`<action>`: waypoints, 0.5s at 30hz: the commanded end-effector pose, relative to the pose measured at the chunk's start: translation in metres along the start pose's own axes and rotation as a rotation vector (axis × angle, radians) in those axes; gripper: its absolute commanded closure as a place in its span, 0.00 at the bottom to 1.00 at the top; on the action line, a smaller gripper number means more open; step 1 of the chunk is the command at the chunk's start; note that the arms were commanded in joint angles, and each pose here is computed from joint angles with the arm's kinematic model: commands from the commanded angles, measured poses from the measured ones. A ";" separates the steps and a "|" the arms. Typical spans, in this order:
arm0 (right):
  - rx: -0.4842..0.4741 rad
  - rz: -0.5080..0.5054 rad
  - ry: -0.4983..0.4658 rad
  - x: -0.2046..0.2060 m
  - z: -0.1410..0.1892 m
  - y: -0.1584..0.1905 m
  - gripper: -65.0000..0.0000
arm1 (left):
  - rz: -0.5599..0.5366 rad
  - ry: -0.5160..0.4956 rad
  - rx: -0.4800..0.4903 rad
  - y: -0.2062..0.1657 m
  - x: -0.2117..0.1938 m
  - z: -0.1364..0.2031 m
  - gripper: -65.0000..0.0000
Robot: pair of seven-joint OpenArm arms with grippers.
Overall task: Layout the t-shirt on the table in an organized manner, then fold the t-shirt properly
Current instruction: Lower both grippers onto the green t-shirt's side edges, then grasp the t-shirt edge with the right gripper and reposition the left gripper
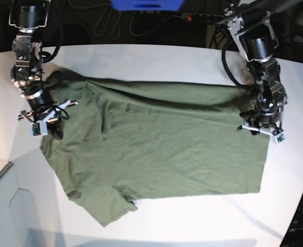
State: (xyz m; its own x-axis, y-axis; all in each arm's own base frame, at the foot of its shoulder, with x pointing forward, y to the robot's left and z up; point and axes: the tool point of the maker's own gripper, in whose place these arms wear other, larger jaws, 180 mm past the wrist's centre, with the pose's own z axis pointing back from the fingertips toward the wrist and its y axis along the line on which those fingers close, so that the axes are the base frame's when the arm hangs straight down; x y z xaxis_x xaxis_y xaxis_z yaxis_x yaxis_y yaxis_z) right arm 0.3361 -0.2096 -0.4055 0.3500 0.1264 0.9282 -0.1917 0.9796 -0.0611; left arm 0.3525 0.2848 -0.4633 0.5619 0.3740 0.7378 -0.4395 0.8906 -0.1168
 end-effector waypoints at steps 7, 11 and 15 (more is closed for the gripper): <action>-0.008 0.006 -0.059 0.018 -0.002 -0.007 1.00 | 0.002 -0.040 -0.005 -0.002 0.019 -0.001 1.00; -0.008 0.006 -0.059 0.018 -0.002 -0.007 1.00 | 0.008 -0.048 -0.010 -0.004 0.020 0.000 1.00; -0.008 0.009 -0.066 0.021 -0.001 -0.007 1.00 | 0.002 -0.111 -0.009 -0.004 0.041 0.009 1.00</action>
State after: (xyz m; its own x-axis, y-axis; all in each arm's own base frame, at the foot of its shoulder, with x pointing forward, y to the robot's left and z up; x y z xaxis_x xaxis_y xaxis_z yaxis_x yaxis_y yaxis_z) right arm 0.3366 -0.2095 -0.4045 0.3467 0.1264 0.9294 -0.1918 0.9795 -0.0616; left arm 0.3564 0.2852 -0.4475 0.5339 0.3657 0.7624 -0.4360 0.8916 -0.1223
